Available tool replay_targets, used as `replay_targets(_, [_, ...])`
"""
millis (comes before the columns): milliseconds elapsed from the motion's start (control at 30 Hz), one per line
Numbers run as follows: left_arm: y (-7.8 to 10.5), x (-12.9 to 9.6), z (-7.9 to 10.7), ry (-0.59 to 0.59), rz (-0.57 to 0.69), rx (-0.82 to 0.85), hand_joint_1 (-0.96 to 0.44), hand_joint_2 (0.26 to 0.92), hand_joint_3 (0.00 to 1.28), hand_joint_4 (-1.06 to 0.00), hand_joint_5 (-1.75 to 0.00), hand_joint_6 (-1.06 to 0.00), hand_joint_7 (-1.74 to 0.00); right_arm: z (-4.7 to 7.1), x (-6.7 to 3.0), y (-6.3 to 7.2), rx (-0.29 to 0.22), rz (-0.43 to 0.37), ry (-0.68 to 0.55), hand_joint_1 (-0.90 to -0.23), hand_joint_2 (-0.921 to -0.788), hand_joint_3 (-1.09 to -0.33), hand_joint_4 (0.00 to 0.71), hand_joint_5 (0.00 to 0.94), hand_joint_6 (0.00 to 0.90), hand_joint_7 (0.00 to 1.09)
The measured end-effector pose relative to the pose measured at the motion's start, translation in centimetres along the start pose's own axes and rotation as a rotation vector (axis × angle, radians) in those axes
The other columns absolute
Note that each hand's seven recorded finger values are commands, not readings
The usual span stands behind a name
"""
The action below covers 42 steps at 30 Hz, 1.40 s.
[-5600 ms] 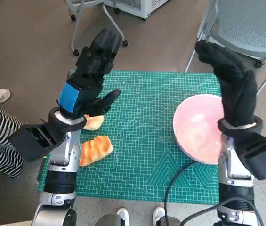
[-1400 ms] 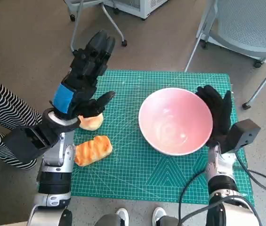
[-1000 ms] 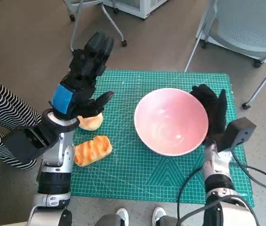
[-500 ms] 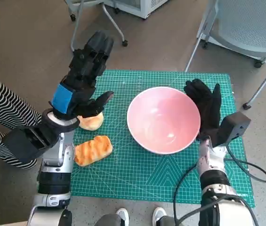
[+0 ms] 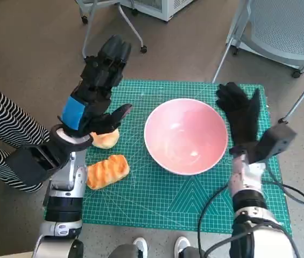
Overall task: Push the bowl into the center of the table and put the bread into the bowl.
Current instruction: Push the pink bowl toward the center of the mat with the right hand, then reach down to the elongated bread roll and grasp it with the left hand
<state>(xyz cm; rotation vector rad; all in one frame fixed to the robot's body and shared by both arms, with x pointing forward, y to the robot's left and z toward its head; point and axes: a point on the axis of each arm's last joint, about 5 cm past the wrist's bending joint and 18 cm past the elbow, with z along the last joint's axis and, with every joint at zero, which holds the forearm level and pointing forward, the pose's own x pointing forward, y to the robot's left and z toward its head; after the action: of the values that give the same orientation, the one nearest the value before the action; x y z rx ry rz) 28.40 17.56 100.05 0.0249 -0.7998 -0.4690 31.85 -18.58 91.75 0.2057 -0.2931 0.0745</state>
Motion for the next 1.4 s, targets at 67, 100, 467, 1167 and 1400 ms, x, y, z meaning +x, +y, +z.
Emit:
replay_targets(67, [0.0,0.0,0.0,0.000,0.000,0.000,-0.50,0.921,0.39,0.00,0.00,0.00,-0.21,0.6,0.22,-0.3,-0.024,0.001,-0.047,-0.627,-0.921,-0.704,0.112,0.007,0.004,0.49])
replay_targets(100, [0.0,0.0,0.0,0.000,0.000,0.000,-0.50,0.921,0.39,0.00,0.00,0.00,-0.21,0.9,0.34,-0.4,-0.037,0.003,-0.074,-0.625,-0.921,-0.699,0.117,0.010,0.007,0.50])
replay_targets(467, [-0.2,0.0,-0.1,-0.001,-0.002,-0.007,-0.50,0.921,0.39,0.00,0.00,0.00,-0.21,4.5,1.52,0.3,-0.127,0.132,-0.369,-0.619,-0.921,-0.677,0.135,0.015,0.005,0.53])
replay_targets(1167, [-1.6,2.5,0.2,-0.054,-0.050,-0.064,-0.53,0.921,0.32,0.00,0.00,0.00,-0.18,9.8,0.28,3.8,-0.259,0.378,-0.619,-0.710,-0.921,-0.666,0.154,0.015,-0.001,0.56])
replay_targets(1400, [-1.8,3.1,0.4,-0.072,-0.073,-0.070,-0.54,0.921,0.32,0.00,0.00,0.00,-0.18,10.2,0.29,4.5,-0.256,0.413,-0.604,-0.716,-0.921,-0.653,0.157,0.016,-0.001,0.55])
